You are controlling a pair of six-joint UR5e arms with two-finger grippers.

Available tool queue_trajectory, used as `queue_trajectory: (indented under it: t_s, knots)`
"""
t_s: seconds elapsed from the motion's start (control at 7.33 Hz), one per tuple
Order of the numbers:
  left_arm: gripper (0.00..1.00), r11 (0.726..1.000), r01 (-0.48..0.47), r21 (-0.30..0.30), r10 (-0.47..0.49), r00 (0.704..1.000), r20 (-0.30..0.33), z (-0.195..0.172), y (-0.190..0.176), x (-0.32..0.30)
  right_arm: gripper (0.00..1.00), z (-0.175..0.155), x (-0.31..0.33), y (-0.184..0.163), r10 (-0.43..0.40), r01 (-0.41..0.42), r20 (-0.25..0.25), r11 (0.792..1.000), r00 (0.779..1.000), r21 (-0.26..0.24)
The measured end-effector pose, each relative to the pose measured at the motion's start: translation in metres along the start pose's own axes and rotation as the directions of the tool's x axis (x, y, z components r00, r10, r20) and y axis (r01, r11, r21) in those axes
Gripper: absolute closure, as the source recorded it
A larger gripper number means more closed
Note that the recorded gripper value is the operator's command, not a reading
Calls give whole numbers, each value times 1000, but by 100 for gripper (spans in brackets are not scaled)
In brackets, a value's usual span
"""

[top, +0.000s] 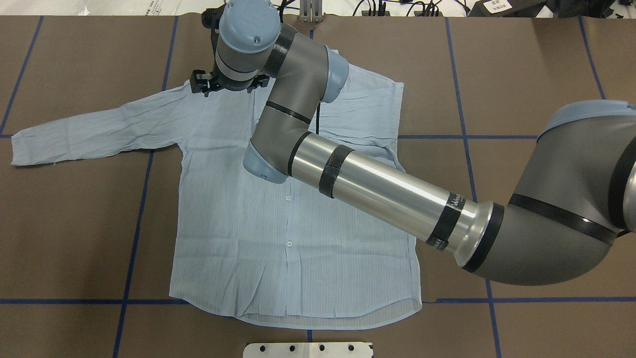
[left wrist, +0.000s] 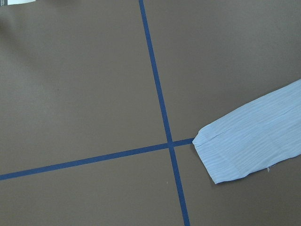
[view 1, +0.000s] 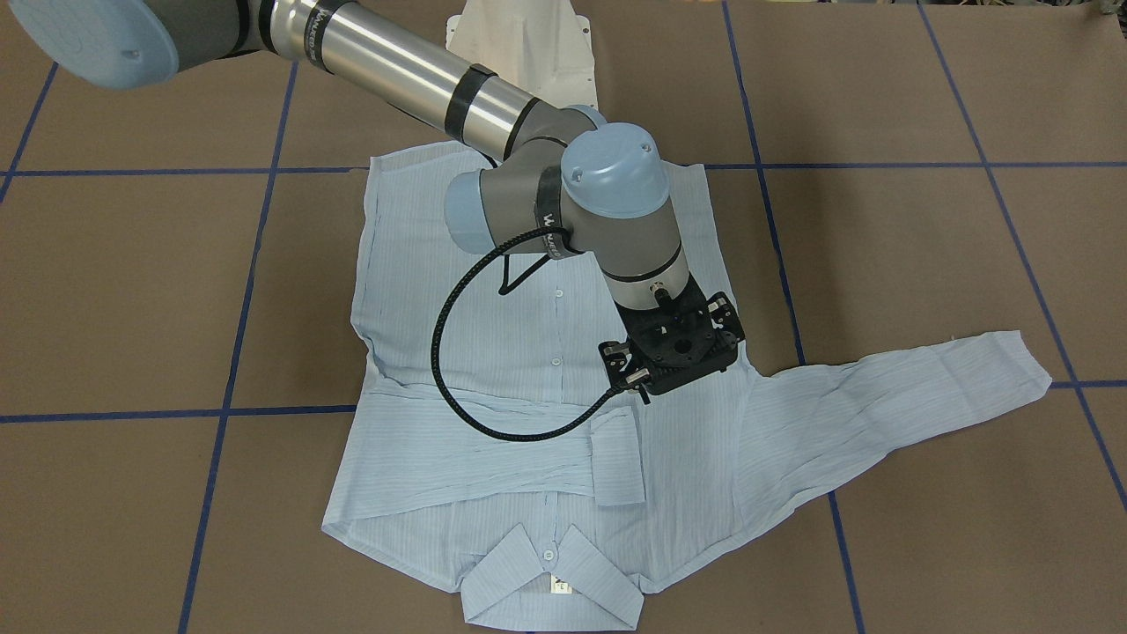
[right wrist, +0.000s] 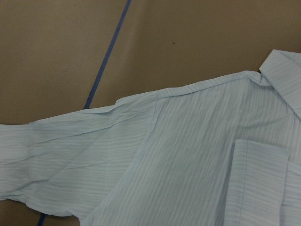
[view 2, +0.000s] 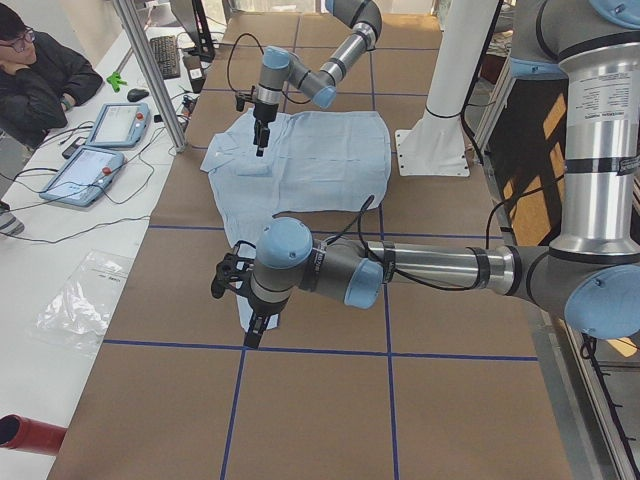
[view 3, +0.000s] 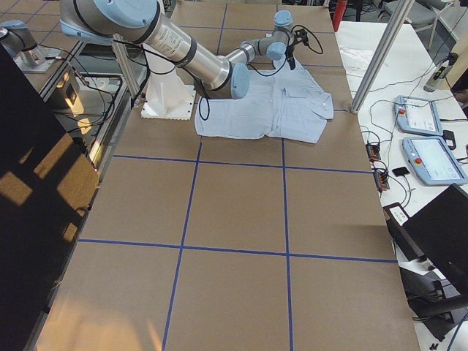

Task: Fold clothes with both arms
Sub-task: 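Lay the sleeve across the shirt body near the collar with the right gripper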

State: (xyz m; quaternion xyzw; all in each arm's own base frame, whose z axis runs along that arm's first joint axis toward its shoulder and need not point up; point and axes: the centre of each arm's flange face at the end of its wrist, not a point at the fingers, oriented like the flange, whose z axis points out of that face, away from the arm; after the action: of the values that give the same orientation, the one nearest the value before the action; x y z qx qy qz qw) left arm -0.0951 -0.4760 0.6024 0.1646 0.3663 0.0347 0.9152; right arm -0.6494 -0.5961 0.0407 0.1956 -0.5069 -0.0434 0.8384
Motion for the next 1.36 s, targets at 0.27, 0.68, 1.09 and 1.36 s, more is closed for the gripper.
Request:
queue_trajectory:
  t_s: [0.27, 0.68, 1.09, 1.36]
  knots:
    - [1, 1000, 2, 0, -2, 1000, 0, 0, 0, 0, 4, 27, 30, 20, 37, -37, -62, 999, 997, 6]
    - [1, 1000, 20, 2, -20, 1000, 0, -1, -1, 1, 5, 71, 58, 54, 79, -76, -168, 997, 983, 27]
    - [1, 1000, 21, 3, -21, 1000, 2, -1, -1, 1, 6, 90, 59, 54, 88, -85, -218, 996, 972, 22]
    - [1, 1000, 21, 1, -21, 1000, 2, 0, 0, 0, 8, 94, 55, 54, 81, -75, -228, 997, 970, 33]
